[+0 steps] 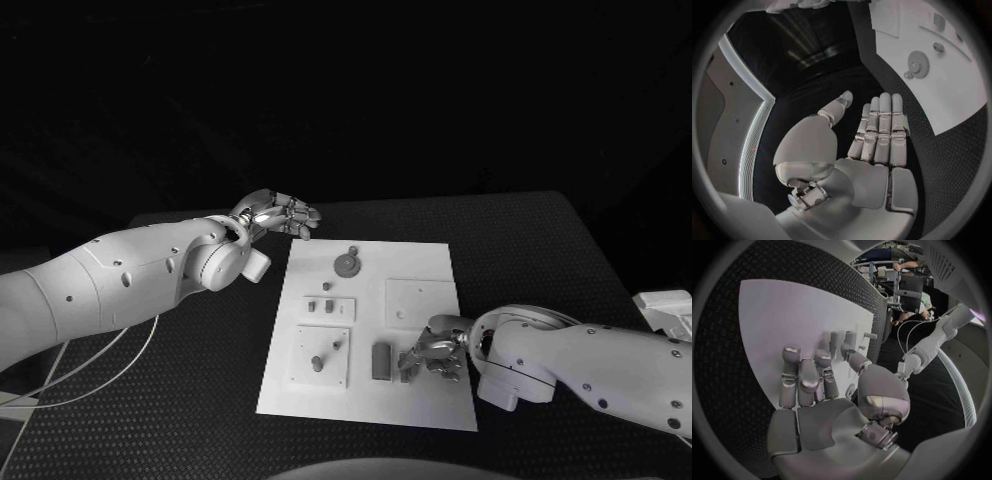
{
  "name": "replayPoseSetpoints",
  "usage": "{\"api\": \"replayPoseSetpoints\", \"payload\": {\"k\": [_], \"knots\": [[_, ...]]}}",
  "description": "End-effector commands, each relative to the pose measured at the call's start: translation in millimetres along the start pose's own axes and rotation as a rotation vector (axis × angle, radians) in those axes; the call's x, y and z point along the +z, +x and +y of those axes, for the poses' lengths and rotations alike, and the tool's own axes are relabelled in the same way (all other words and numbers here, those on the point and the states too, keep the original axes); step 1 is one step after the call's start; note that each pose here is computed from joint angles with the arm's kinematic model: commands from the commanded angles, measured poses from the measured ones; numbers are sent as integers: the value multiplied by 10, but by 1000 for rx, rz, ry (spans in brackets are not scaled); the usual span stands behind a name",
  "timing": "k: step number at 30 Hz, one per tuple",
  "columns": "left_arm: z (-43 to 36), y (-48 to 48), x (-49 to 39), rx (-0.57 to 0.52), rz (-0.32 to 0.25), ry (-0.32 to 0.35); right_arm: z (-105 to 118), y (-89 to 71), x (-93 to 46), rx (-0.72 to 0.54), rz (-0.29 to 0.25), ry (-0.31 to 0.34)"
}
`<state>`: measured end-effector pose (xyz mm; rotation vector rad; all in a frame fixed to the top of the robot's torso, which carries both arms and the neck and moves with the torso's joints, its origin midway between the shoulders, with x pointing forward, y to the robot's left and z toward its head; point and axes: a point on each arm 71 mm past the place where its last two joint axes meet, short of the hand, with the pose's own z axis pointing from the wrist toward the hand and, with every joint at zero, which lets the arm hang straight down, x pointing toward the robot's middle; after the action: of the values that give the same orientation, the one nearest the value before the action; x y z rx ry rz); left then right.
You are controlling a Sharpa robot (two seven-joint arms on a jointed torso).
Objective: Assemble the parts on the task board
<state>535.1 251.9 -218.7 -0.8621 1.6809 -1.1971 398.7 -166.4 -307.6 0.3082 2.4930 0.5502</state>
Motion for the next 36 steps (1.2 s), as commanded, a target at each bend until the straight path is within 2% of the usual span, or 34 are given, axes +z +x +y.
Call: {"api": "replayPoseSetpoints", "payload": {"k": [1,13,22,27,36], "knots": [[-13,21,3,-8,14,6,59,28,-3,3,17,-42],[-12,19,3,-8,12,6,45,17,-7,-5,14,-47],[-10,12,0,-8,12,6,24,49,-45,-121,65,-90],[-10,11,-2,-8,13,6,22,48,-37,-181,45,-86],[-11,15,0,-8,14,7,42,68,-9,-194,28,-77]]}}
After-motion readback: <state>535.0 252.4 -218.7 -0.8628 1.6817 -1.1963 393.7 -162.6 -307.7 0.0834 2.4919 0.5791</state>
